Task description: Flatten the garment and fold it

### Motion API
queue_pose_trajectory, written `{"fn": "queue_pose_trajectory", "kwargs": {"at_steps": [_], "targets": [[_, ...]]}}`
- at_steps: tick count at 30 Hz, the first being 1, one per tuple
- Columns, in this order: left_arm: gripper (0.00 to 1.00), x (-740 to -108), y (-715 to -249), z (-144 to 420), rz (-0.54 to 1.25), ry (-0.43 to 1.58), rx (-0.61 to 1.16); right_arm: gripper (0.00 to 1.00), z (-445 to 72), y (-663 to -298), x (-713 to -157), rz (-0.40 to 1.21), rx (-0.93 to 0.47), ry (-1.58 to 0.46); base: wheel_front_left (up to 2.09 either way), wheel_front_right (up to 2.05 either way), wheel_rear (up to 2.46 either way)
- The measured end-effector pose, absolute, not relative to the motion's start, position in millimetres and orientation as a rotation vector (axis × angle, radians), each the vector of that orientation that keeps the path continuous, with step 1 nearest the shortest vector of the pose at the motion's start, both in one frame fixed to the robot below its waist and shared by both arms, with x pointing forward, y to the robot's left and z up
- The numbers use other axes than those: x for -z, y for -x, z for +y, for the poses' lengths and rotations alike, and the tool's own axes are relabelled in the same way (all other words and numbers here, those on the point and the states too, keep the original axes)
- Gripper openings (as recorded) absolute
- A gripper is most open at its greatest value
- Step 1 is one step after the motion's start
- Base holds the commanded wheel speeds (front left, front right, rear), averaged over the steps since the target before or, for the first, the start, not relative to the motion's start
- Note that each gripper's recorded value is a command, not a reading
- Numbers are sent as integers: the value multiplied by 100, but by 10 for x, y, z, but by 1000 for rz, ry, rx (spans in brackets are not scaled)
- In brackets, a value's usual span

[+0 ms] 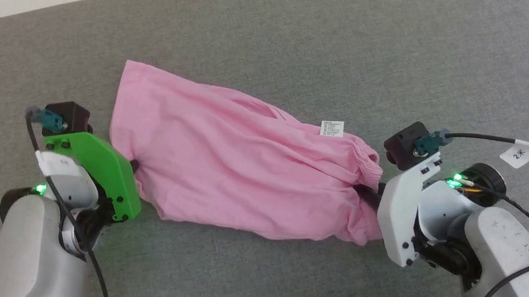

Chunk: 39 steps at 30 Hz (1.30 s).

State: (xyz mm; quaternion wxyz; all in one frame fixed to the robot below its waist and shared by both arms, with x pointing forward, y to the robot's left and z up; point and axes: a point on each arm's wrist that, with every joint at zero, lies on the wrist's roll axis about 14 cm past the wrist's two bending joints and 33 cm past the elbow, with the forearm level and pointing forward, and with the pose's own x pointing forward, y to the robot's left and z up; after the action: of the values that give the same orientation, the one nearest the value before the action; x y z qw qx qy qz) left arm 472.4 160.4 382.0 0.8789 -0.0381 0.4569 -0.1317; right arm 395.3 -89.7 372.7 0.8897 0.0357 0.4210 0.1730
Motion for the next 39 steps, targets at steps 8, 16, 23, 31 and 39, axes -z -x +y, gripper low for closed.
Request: {"fn": "queue_pose_trajectory", "kwargs": {"at_steps": [8,16,23,31,39], "targets": [[0,-4015,-4522,1734,837,302,209,0,-970,-3924,-3828,884,-344,-40,0,0,0],[0,-4292,-4024,1694,719,430,208,0,-1428,-3915,-4029,926,-331,57,0,0,0],[0,-4290,-3446,1561,758,512,197,0,-1531,-3955,-4202,950,-359,122,0,0,0],[50,-4212,-3061,1341,821,593,205,16,-1578,-4000,-4190,980,-363,176,0,0,0],[100,-4414,-3256,1566,691,522,148,100,-1533,-4054,-4323,865,-332,62,0,0,0]]}}
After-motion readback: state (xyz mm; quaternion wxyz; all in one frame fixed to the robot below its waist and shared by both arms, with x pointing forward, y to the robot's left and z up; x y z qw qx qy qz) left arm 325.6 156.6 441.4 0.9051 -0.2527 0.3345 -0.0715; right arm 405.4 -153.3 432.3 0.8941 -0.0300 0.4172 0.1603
